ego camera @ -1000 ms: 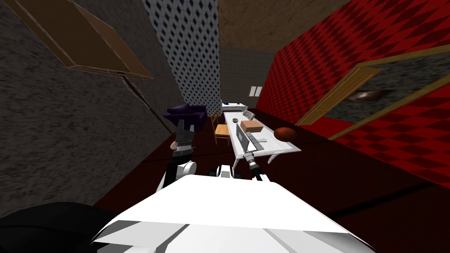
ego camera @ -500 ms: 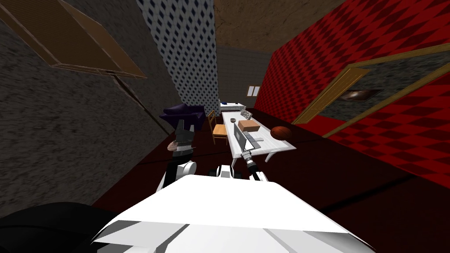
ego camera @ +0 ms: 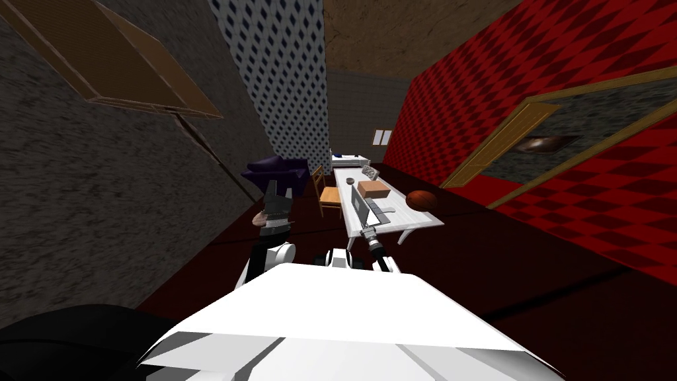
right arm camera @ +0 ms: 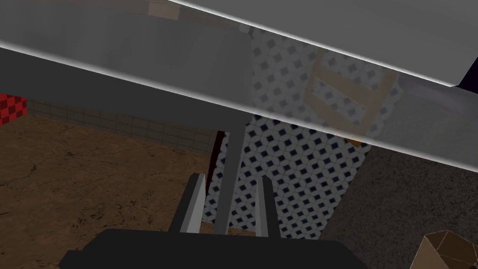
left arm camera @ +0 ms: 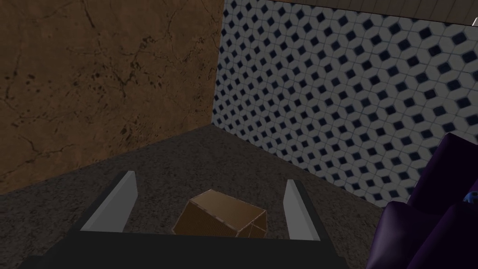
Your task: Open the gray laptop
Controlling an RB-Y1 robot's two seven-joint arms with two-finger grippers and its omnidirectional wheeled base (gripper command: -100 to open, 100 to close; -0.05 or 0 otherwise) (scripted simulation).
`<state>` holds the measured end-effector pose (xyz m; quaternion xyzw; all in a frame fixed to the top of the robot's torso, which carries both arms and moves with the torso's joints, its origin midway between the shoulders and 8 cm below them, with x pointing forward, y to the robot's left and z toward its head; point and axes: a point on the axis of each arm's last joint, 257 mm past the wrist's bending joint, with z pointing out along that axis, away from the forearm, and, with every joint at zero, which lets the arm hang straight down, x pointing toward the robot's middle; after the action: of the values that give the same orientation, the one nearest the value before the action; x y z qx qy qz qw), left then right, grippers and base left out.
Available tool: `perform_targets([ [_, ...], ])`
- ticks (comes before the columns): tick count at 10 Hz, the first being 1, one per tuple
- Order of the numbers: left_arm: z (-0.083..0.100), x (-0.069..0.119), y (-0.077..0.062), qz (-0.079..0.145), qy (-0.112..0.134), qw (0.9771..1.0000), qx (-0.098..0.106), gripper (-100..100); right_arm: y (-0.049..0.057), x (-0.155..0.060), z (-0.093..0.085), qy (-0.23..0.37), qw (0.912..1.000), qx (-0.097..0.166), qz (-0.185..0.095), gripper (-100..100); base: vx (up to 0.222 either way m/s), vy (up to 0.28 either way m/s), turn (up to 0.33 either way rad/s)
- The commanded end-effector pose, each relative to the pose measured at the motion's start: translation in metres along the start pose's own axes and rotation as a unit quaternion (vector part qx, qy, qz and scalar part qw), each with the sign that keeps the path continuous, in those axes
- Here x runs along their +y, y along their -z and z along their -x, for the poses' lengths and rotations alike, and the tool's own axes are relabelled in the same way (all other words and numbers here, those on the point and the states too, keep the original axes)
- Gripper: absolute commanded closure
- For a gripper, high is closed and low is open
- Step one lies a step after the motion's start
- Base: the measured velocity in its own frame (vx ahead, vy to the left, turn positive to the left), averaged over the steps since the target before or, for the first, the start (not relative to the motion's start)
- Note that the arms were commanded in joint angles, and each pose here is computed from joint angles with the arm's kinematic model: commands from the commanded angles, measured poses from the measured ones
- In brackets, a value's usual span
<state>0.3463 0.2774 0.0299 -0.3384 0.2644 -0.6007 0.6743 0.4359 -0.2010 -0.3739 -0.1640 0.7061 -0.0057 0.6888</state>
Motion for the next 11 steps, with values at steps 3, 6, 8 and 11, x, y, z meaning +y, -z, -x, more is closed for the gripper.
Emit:
perform_targets([
  [3,0.0,0.0,0.0,0.0,0.0,1.0,0.0,0,-0.011,0.011,0.0,-0.091,0.9959,-0.003,0.001,100,-0.018,-0.044,0.021],
  [6,0.0,0.0,0.0,0.0,0.0,1.0,0.0,0,-0.013,0.018,-0.001,-0.141,0.99,-0.007,0.003,100,-0.005,-0.03,0.016],
  [8,0.0,0.0,0.0,0.0,0.0,1.0,0.0,0,-0.013,0.022,-0.004,-0.182,0.9832,-0.008,0.003,100,0.007,-0.044,0.03],
  [11,0.0,0.0,0.0,0.0,0.0,1.0,0.0,0,-0.012,0.028,-0.008,-0.243,0.97,-0.009,0.001,100,0.004,-0.039,0.02],
])
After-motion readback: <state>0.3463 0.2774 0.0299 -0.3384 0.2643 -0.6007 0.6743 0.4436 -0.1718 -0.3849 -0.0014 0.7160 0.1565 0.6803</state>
